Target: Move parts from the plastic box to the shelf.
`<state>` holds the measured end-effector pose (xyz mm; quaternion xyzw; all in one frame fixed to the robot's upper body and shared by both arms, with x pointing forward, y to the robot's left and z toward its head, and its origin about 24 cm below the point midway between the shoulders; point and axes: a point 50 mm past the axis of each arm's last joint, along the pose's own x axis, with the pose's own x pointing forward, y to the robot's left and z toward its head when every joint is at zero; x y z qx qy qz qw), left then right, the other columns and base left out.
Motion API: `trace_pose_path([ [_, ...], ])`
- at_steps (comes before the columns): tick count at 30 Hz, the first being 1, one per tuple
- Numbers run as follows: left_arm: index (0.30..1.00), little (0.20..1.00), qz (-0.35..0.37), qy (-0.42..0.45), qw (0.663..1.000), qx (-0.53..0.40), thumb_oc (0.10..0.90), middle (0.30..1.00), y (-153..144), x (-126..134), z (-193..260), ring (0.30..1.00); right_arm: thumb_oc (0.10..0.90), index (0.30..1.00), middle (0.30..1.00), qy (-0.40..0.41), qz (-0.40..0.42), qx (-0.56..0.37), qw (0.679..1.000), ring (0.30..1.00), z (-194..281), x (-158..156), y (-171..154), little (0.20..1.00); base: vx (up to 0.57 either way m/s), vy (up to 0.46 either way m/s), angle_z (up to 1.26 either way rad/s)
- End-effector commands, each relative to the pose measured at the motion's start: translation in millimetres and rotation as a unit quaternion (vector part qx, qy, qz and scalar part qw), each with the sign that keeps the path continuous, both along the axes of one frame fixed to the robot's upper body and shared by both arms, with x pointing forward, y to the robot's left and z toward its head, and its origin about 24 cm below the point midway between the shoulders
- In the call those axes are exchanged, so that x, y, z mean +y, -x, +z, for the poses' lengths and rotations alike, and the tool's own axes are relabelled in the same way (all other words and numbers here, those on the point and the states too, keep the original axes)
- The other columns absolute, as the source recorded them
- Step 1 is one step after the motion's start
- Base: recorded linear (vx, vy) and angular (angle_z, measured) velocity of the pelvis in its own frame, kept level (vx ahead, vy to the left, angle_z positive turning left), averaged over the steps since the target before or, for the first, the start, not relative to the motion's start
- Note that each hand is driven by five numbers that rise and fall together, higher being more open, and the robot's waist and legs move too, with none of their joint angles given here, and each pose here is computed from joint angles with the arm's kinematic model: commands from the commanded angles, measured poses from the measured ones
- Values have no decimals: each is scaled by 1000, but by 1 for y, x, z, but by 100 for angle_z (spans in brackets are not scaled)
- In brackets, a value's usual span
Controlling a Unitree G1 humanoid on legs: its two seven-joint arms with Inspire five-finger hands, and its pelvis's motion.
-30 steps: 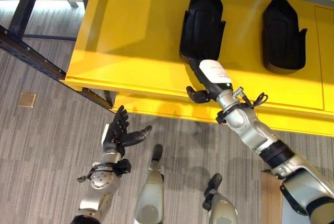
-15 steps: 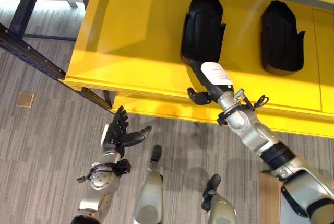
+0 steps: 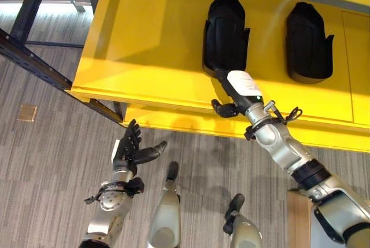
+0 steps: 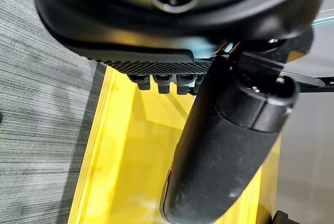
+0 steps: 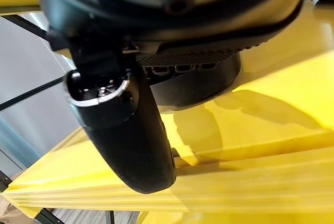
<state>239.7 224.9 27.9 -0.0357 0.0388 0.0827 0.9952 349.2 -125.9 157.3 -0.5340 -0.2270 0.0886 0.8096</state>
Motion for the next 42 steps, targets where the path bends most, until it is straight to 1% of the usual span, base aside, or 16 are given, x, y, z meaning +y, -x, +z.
trace_pose_path([
  [1,1000,1000,11,-22,996,-86,900,1000,-2,8,29,1000,900,1000,1000,-11,20,-90,996,1000,40,1,5,1000,0,0,0],
  [8,1000,1000,21,-26,996,-82,900,1000,-2,10,28,1000,900,1000,1000,-39,58,-179,981,1000,80,9,23,1000,0,0,0],
  [15,1000,1000,24,-28,996,-83,900,1000,-1,11,29,1000,900,1000,1000,-50,83,-224,970,1000,97,14,37,1000,-1,2,-1],
  [17,1000,1000,28,-29,996,-81,900,1000,0,11,29,1000,900,1000,1000,-52,92,-251,962,1000,106,15,44,1000,0,0,0],
  [21,1000,1000,28,-33,996,-79,900,1000,0,11,28,1000,900,1000,1000,-52,100,-269,957,1000,110,15,52,1000,0,0,0],
  [30,1000,1000,25,-39,997,-68,900,1000,2,10,23,1000,900,1000,1000,-109,107,-231,961,1000,84,5,65,1000,0,-24,-10],
  [31,1000,1000,30,-40,997,-62,900,1000,5,12,19,1000,900,1000,1000,-148,109,-204,961,1000,71,-1,69,1000,-8,-81,-26],
  [32,1000,1000,30,-40,997,-58,900,1000,6,12,17,1000,900,1000,1000,-164,99,-190,963,1000,62,-8,72,1000,-7,-108,-37],
  [35,1000,1000,29,-39,998,-48,900,1000,9,12,11,1000,900,1000,1000,-195,92,-163,963,1000,45,-17,78,1000,-4,-127,-83],
  [36,1000,1000,29,-39,998,-48,900,1000,9,12,11,1000,900,1000,1000,-196,93,-163,963,1000,44,-17,79,1000,1,-160,-69],
  [38,1000,1000,27,-39,998,-38,900,1000,10,12,6,1000,900,1000,1000,-166,102,-154,969,1000,37,-13,81,1000,10,-152,-32],
  [42,1000,1000,25,-34,999,-33,900,1000,14,10,1,1000,900,1000,1000,-169,121,-147,967,1000,36,-12,85,1000,-3,-179,-39],
])
